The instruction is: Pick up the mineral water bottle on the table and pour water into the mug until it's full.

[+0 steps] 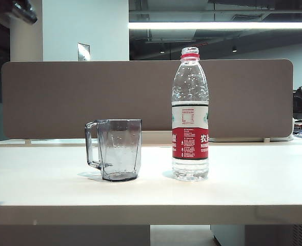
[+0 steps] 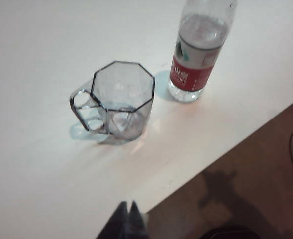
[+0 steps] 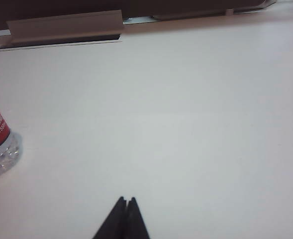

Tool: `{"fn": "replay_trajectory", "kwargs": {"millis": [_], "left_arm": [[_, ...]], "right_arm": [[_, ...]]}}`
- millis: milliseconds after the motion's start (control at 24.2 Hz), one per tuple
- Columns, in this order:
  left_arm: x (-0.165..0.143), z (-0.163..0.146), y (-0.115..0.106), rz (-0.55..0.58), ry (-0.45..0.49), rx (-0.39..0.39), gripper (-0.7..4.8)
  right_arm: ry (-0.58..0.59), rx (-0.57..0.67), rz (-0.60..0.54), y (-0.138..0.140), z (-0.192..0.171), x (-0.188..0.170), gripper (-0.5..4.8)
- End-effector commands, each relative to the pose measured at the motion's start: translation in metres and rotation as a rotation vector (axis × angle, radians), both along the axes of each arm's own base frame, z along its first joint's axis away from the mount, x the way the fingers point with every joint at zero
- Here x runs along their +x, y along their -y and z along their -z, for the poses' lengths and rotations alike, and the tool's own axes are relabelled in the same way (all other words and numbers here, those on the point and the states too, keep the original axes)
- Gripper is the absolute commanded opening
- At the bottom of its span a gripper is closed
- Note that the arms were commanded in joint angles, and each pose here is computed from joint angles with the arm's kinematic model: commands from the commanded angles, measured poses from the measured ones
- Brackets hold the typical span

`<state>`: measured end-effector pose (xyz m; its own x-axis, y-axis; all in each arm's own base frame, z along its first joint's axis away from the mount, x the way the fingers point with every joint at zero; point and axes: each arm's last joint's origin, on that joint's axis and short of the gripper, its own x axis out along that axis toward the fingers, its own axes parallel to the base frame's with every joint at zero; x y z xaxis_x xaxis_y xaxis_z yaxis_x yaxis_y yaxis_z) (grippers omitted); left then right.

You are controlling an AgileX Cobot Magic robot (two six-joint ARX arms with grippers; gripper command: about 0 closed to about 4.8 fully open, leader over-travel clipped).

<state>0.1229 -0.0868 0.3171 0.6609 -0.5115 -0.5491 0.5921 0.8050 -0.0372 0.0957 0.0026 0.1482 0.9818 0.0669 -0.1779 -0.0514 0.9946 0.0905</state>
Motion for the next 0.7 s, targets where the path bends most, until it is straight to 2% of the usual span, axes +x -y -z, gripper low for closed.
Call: {"fn": "replay_trajectory", "kwargs": {"millis": [41,165,701], "left_arm": [[-0.0030,-0.0031,-0.0021,0.003,0.011,-0.004,-0.05],[-0.0099,-0.0078,-0.0070,0.002,0.042,-0.026,-0.05],[-0.0106,-0.0082,-0.0074,0.004,0.045,-0.029,-0.05]], "right_arm": [[0.005,0.000,-0.003,-0.0002,0.0013,0.0004,-0.05],[0.005,0.000,-0.003,-0.0002,0.0013,0.0004,-0.05],[0.005,0.000,-0.003,-0.0002,0.0013,0.0004,-0.05]]}}
